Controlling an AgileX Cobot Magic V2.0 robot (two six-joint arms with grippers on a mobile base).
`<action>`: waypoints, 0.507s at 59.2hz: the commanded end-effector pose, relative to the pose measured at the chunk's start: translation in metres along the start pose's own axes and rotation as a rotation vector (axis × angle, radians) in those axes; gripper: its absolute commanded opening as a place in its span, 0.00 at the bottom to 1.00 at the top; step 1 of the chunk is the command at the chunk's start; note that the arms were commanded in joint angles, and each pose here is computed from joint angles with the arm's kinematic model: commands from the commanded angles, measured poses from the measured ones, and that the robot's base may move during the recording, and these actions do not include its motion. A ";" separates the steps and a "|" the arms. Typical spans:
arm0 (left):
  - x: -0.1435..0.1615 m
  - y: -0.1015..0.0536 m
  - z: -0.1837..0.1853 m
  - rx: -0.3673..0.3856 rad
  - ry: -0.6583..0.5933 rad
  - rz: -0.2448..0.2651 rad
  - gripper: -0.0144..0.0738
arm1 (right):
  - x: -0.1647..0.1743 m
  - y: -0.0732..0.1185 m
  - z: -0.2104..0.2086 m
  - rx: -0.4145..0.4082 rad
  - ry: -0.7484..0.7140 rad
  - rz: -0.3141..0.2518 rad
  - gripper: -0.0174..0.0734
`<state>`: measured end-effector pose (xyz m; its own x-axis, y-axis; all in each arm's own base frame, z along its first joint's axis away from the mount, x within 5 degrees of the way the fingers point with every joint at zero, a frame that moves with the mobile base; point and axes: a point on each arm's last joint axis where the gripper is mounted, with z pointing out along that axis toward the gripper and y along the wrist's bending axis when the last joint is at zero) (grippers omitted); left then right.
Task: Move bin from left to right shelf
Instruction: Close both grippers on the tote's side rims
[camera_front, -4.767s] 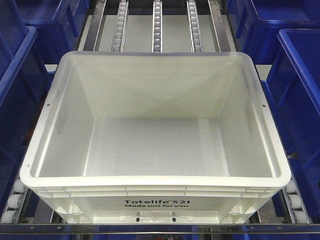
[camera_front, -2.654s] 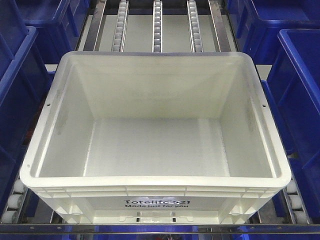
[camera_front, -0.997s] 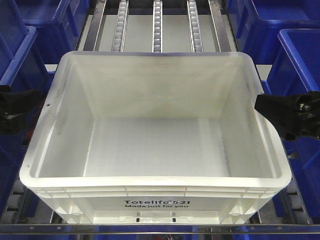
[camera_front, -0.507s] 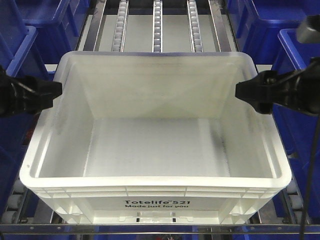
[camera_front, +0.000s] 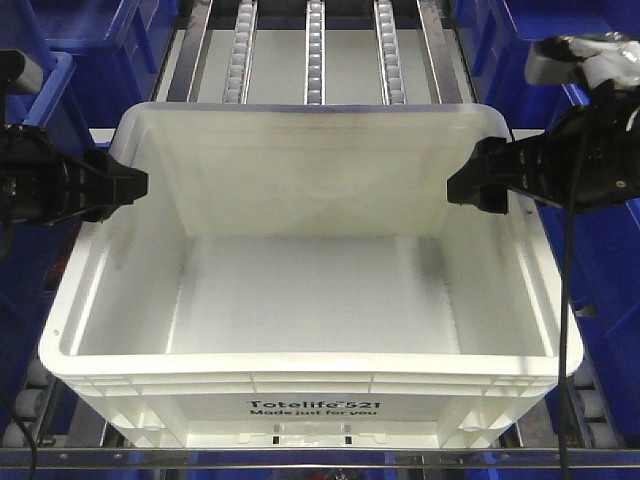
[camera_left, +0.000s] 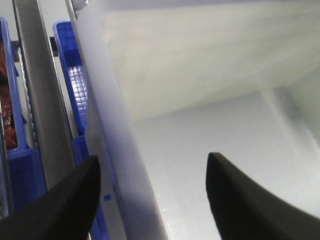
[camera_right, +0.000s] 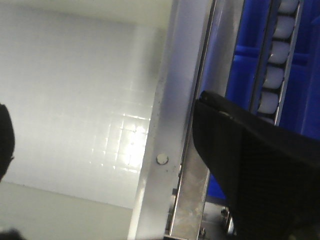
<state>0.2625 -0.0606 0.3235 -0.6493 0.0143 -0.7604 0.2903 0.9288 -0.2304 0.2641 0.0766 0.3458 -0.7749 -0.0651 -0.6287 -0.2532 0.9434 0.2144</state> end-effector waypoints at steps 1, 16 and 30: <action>-0.014 -0.004 -0.008 0.003 -0.072 -0.010 0.67 | -0.011 0.003 -0.009 -0.005 -0.071 -0.006 0.91; -0.009 0.001 0.007 0.000 -0.019 -0.018 0.67 | -0.010 -0.001 0.005 0.010 -0.027 -0.007 0.87; -0.008 0.002 0.011 0.000 -0.002 -0.022 0.67 | -0.010 -0.006 0.014 0.051 0.002 -0.022 0.86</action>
<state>0.2741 -0.0628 0.3021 -0.7176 0.0384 -0.6954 0.2820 0.9290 -0.2397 0.2797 0.0769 0.3222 -0.8239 -0.1016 -0.5576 -0.2360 0.9559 0.1746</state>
